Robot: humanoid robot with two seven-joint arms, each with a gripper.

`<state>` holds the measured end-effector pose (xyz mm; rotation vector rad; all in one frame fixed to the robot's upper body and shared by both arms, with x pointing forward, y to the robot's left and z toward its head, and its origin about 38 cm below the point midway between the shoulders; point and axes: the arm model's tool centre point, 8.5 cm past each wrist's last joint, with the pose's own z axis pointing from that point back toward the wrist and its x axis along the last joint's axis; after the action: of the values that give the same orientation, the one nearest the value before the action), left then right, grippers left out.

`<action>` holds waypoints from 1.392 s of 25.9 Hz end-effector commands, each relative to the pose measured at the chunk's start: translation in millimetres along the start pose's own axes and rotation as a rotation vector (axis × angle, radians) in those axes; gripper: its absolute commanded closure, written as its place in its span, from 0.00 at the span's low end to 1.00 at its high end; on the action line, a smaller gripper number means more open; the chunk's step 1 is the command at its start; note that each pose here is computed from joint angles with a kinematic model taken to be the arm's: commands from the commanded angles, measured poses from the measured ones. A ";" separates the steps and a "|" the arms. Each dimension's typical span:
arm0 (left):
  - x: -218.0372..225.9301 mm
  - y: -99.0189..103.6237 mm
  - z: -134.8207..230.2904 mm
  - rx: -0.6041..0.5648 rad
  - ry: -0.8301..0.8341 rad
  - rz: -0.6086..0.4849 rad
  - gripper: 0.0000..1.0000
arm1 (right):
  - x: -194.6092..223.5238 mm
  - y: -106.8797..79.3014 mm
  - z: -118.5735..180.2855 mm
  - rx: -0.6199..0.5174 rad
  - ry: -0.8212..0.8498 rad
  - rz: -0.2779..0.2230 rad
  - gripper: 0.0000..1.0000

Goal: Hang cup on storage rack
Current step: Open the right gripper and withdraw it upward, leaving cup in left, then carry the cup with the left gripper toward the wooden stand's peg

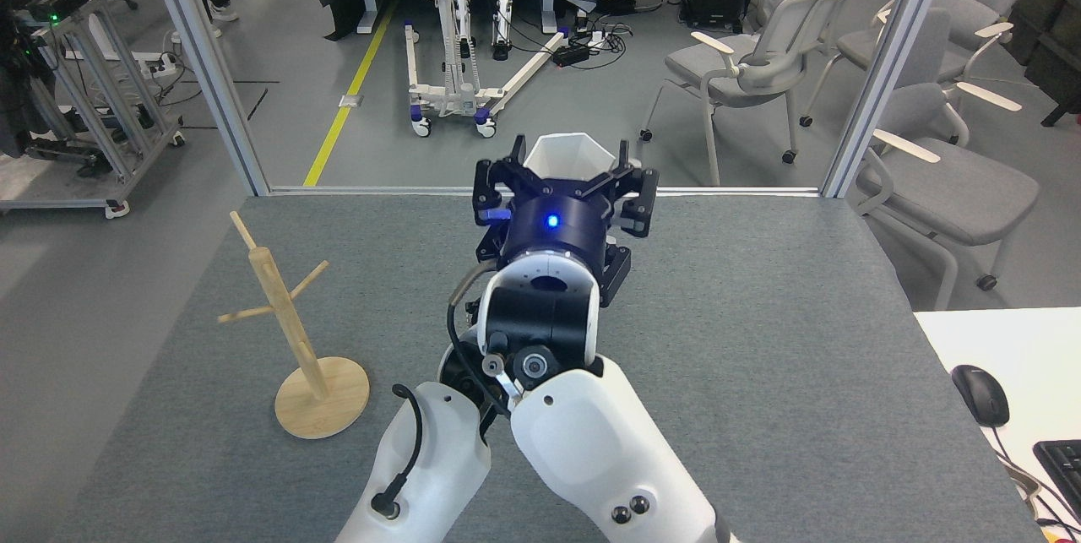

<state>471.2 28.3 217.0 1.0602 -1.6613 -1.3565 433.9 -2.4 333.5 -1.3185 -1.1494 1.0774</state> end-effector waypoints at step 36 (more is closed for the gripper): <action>-33.5 -69.6 197.6 0.274 0.366 -0.075 1.00 | -260.1 288.9 -51.8 0.106 -0.079 -0.127 0.01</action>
<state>323.3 109.9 126.9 1.4020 -1.6738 -0.9421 486.7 -261.4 77.3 -1.1488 -1.1961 1.0774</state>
